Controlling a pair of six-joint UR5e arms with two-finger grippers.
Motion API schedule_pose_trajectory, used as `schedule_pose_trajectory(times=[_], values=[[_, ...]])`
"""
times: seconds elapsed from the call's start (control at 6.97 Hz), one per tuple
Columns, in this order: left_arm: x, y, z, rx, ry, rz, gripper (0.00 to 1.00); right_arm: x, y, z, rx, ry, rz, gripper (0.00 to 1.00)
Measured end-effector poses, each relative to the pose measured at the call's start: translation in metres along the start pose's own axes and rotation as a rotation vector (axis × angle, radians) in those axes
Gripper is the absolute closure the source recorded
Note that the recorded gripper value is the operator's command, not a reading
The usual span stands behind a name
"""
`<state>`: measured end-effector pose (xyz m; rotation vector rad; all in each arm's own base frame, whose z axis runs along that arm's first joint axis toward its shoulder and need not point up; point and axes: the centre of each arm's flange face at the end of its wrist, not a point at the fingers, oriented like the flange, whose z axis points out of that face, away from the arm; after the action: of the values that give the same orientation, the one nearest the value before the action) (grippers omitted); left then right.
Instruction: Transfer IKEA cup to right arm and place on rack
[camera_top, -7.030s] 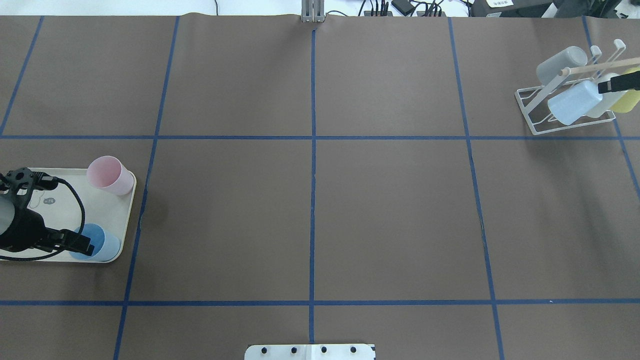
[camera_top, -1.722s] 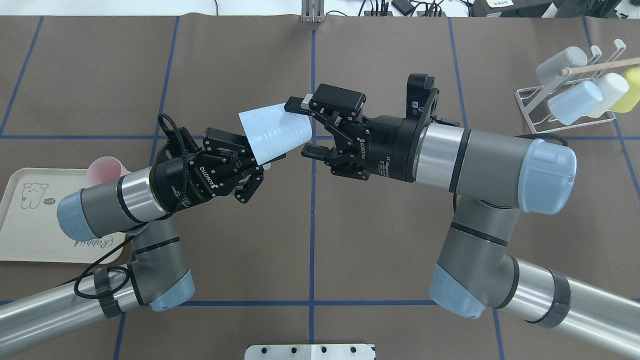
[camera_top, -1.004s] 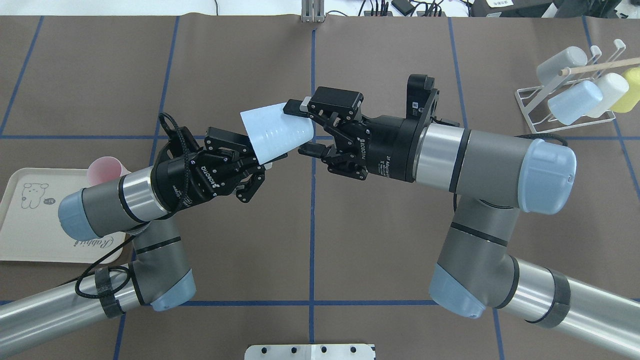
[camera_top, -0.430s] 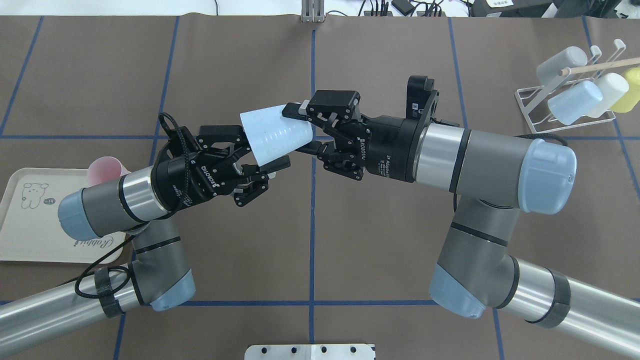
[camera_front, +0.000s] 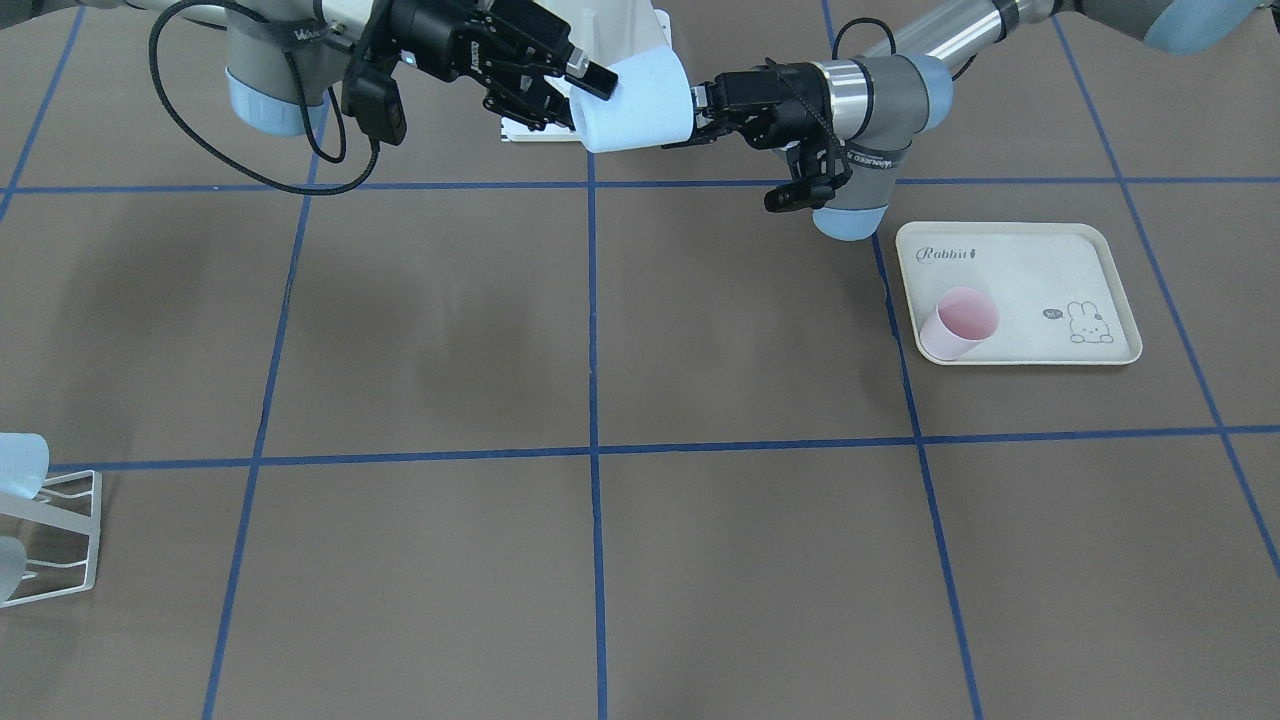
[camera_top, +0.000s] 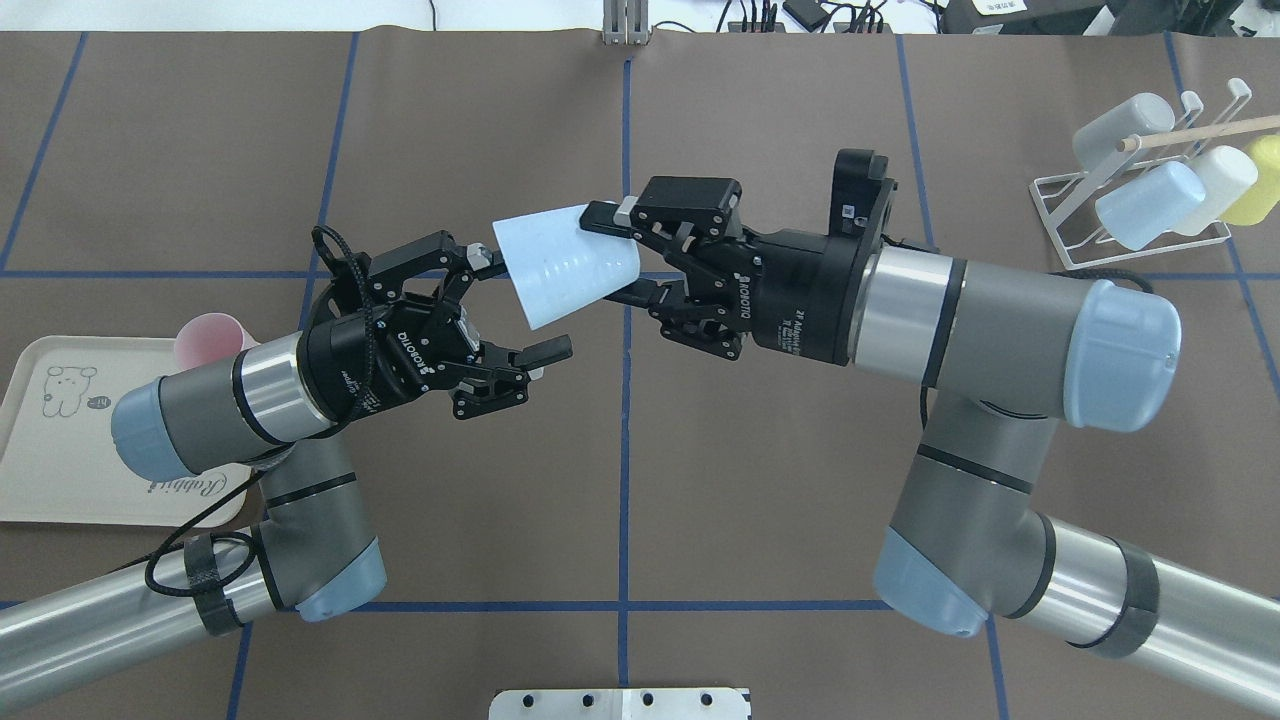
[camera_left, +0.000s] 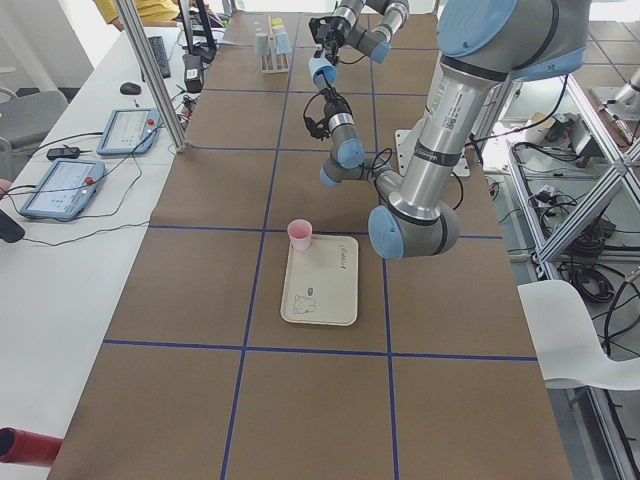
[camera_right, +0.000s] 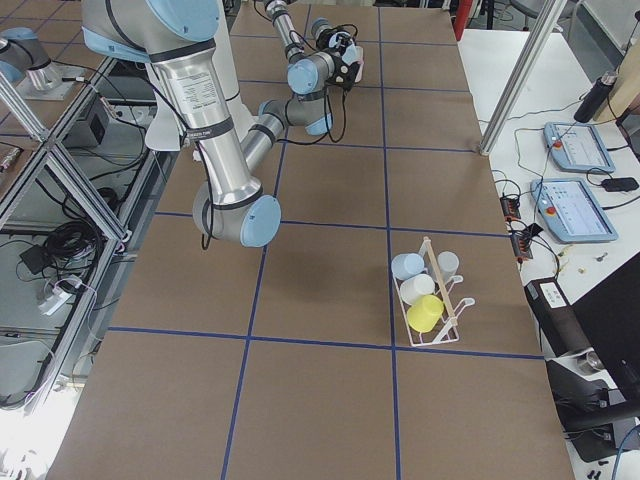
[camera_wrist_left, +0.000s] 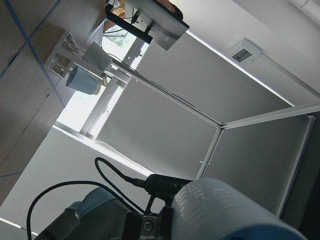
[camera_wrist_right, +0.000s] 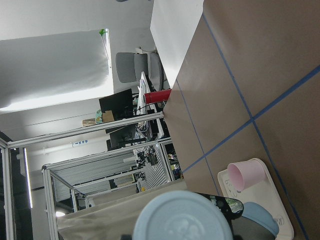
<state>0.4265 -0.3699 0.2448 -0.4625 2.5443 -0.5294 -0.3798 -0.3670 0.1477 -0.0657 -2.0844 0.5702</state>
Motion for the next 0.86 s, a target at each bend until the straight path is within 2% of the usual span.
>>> schedule_pose_trajectory(times=[0.14,0.43,0.57,0.72,0.86], values=[[0.0,-0.001,-0.002,0.002,-0.001,0.004,0.08,0.013,-0.012,-0.022,0.006,-0.008,-0.006,1.0],[-0.001,-0.002,-0.004,0.008,-0.003,0.006,0.08,0.035,-0.051,-0.065,0.077,0.026,-0.05,1.0],[-0.001,-0.003,-0.004,0.009,-0.004,0.006,0.08,0.041,-0.08,-0.087,0.143,0.062,-0.11,1.0],[-0.001,-0.003,-0.004,0.011,-0.006,0.007,0.07,0.045,-0.111,-0.106,0.224,0.12,-0.188,1.0],[-0.002,-0.003,-0.004,0.013,-0.006,0.007,0.07,0.044,-0.146,-0.124,0.315,0.203,-0.278,1.0]])
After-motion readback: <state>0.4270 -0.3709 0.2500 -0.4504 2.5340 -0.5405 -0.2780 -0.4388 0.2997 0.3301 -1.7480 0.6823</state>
